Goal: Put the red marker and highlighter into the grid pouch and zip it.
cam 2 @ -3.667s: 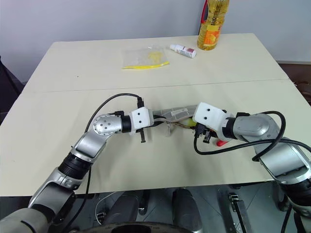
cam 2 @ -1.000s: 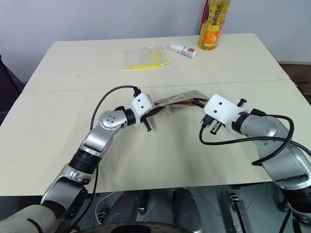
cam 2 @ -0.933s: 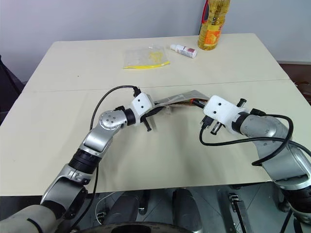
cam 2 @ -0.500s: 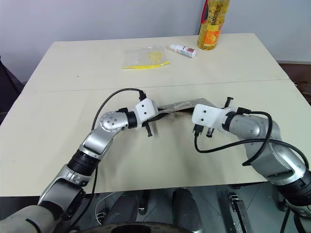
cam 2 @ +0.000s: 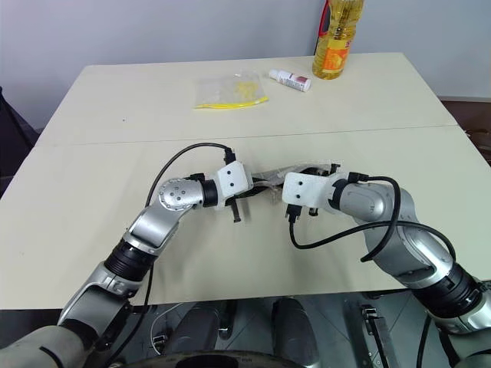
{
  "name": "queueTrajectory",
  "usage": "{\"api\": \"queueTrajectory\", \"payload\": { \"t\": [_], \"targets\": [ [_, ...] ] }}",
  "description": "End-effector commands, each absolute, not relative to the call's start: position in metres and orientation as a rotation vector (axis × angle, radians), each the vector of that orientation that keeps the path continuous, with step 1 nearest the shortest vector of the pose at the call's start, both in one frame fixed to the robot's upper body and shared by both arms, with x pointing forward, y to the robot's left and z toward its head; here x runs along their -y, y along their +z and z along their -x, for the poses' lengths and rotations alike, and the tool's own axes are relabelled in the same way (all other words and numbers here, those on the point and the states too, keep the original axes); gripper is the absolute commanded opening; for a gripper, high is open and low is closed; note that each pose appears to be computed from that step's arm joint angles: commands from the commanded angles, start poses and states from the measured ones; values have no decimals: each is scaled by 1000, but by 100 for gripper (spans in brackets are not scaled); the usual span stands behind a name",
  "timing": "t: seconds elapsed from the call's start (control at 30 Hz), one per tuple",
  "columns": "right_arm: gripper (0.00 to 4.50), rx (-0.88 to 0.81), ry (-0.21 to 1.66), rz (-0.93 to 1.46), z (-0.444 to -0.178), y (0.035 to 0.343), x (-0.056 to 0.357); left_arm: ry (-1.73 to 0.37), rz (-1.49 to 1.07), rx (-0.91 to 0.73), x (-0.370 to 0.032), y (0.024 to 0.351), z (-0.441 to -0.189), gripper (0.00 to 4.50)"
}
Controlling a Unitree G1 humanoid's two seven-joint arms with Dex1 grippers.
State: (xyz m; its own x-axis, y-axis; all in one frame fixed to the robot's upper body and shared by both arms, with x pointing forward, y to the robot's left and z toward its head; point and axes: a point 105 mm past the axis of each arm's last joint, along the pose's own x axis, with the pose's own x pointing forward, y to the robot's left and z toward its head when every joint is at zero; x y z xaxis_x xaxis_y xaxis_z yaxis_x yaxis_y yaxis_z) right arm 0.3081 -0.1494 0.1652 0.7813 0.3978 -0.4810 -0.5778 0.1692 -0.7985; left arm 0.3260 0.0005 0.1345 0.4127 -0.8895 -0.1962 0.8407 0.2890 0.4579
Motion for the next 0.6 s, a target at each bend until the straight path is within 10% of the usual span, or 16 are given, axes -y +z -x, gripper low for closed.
{"api": "queueTrajectory", "payload": {
  "t": [0.03, 0.33, 0.6],
  "targets": [
    [319, -66, 626, 1209, -309, 197, 153, -1129, -498, 135, -1, 148, -329, 0],
    [319, -4, 665, 754, -286, 239, 164, -994, -342, 73, -2, 155, -352, 0],
    [319, -126, 645, 414, -287, 194, 146, -1000, -102, 81, 17, 185, -354, 0]
  ]
}}
